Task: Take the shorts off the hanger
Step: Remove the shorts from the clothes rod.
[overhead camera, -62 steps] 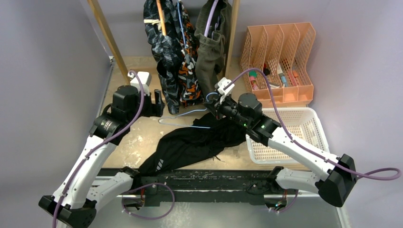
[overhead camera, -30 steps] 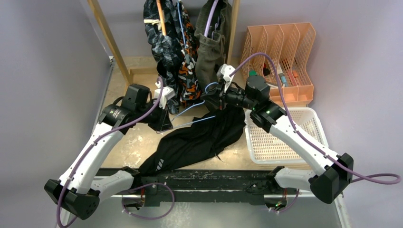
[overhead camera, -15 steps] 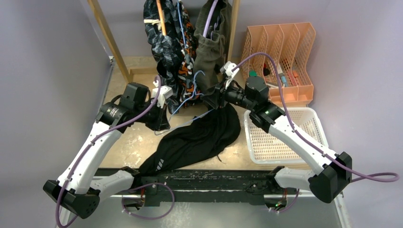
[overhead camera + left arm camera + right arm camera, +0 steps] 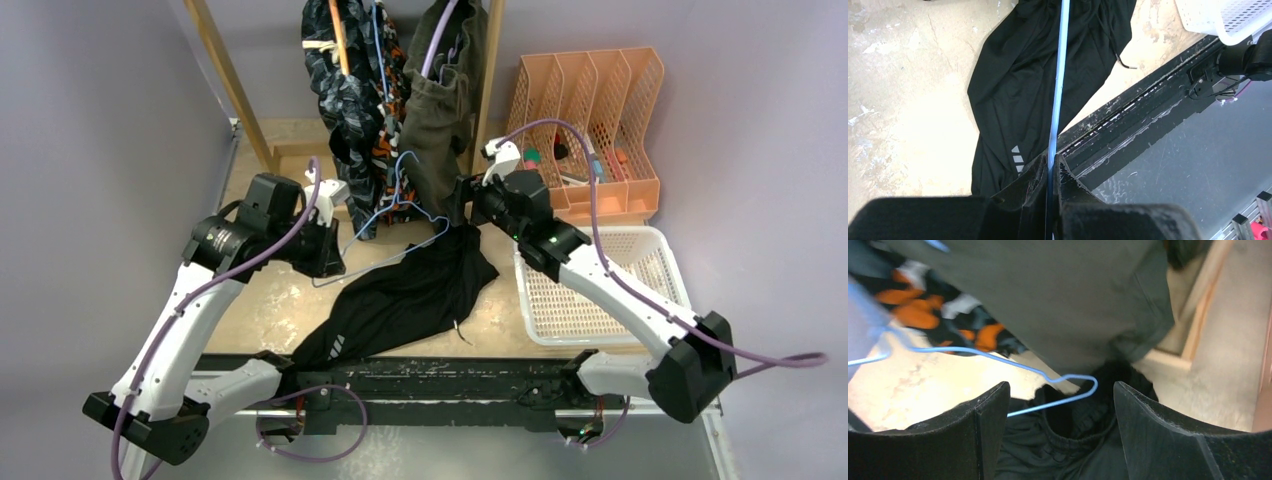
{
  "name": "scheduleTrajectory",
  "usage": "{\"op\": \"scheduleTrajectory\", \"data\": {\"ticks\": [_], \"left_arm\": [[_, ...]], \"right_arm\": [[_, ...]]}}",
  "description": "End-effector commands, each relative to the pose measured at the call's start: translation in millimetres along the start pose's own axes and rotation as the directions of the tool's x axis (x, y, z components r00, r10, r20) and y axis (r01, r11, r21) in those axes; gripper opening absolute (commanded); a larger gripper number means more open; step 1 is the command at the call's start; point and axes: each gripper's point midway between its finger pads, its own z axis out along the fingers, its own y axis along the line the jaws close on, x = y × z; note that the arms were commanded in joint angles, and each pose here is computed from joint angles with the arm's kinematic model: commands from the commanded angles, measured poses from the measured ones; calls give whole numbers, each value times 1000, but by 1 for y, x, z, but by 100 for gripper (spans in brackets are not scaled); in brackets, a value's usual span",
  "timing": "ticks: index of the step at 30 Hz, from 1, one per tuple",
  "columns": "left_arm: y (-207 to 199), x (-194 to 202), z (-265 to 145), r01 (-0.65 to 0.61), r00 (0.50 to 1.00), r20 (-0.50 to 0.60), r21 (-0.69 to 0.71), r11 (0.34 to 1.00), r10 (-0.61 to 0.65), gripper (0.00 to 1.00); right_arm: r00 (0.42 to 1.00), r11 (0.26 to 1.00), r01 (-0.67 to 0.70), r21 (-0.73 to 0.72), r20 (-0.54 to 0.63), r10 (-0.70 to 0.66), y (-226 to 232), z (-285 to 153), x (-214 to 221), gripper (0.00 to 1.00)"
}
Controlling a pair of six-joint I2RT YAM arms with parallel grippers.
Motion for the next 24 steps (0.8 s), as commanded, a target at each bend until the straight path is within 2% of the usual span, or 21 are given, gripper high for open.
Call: {"op": "scheduleTrajectory", "data": {"ticks": [1,4,6,9,13,19,24], "left_arm": [[-12,-12,-18,0,998,69,27,1000,-1,0],[-13,-8,-17,7,999,50,41,999,-9,0],[-15,-6,-18,-1,999,48,51,999,-2,0],[-29,-18,-31,-28,991,135,103,994,14,0],[-58,-31,-63,-106,960,277,210,972,45,0],[-52,-22,-77,-67,959,283,153,986,21,0],[-39,-6,-79,14,961,275,90,996,-39,0]], "right_arm": [[981,960,-144,239,-94,170,-40,15,53,77],[964,935,-180,305,-133,229,-50,21,78,75],[964,942,-196,272,-120,236,-44,22,75,74],[972,961,-211,179,-61,225,-29,23,54,74],[979,968,-196,158,-24,202,-26,22,38,74],[976,960,-201,196,-41,213,-31,20,41,74],[972,957,-225,183,-23,233,-28,17,37,74]]}}
